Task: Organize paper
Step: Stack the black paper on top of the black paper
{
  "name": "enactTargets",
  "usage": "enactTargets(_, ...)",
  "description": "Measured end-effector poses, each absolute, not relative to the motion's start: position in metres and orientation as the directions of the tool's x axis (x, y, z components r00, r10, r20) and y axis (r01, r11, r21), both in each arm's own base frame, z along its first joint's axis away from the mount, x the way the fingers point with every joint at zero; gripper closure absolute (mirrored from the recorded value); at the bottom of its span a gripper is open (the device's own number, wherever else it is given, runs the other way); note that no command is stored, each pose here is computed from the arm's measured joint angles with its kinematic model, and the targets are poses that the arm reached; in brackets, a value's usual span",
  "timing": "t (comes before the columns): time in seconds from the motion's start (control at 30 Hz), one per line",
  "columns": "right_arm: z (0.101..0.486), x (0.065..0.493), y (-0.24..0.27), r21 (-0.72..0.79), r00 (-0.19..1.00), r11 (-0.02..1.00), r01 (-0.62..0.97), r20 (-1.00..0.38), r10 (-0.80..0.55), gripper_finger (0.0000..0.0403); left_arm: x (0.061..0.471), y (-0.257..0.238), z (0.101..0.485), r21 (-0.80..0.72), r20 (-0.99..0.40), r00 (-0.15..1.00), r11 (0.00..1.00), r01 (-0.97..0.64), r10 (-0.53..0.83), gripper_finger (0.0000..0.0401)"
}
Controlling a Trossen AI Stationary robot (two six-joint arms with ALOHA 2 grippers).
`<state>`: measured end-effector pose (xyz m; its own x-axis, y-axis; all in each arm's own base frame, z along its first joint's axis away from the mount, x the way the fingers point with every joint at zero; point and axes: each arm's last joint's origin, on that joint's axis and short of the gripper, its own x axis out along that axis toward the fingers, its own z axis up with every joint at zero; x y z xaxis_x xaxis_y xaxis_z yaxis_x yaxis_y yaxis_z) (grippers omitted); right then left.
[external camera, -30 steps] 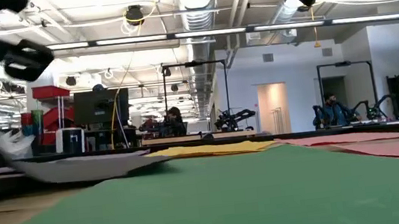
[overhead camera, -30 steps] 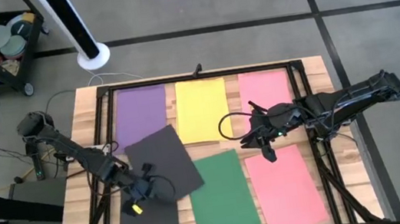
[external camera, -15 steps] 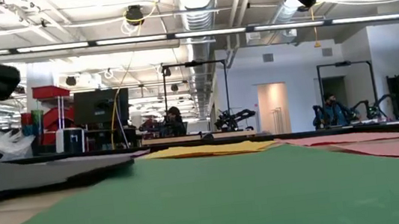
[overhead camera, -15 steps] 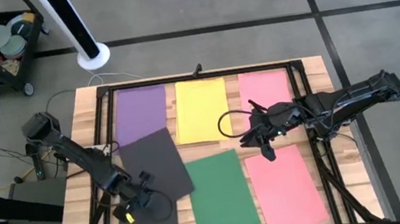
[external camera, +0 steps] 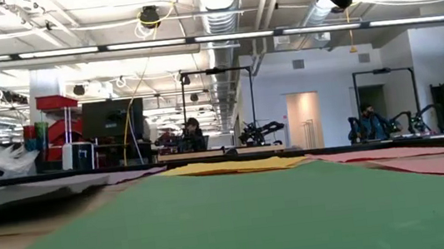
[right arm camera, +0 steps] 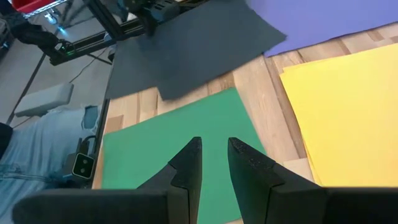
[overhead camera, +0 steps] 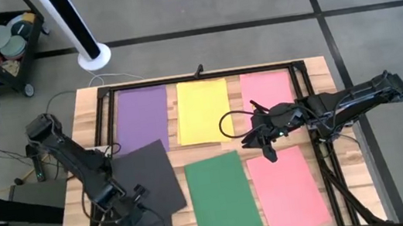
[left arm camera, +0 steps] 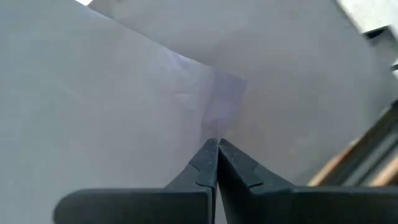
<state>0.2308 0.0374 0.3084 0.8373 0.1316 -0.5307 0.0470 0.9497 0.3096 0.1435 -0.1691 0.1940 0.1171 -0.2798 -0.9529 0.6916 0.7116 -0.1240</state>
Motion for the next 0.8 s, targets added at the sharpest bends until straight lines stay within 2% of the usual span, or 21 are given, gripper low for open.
enactTargets(0.33, 0.308, 0.231, 0.037, 0.309, 0.837, 0.95, 0.047, -0.531, 0.132, 0.0326, 0.132, -0.191, 0.228, -0.128, -0.946, 0.139, 0.734, 0.667, -0.291, 0.0401)
enactTargets(0.57, 0.308, 0.231, 0.037, 0.31, 0.837, 0.95, 0.047, -0.531, 0.132, 0.0326, 0.115, -0.202, 0.229, -0.209, -0.943, 0.07, 0.743, 0.636, -0.325, 0.0401)
enactTargets(0.8, 0.308, 0.231, 0.037, 0.31, 0.837, 0.95, 0.047, -0.531, 0.131, 0.0326, 0.109, -0.205, 0.229, -0.223, -0.944, 0.061, 0.762, 0.608, -0.324, 0.0401)
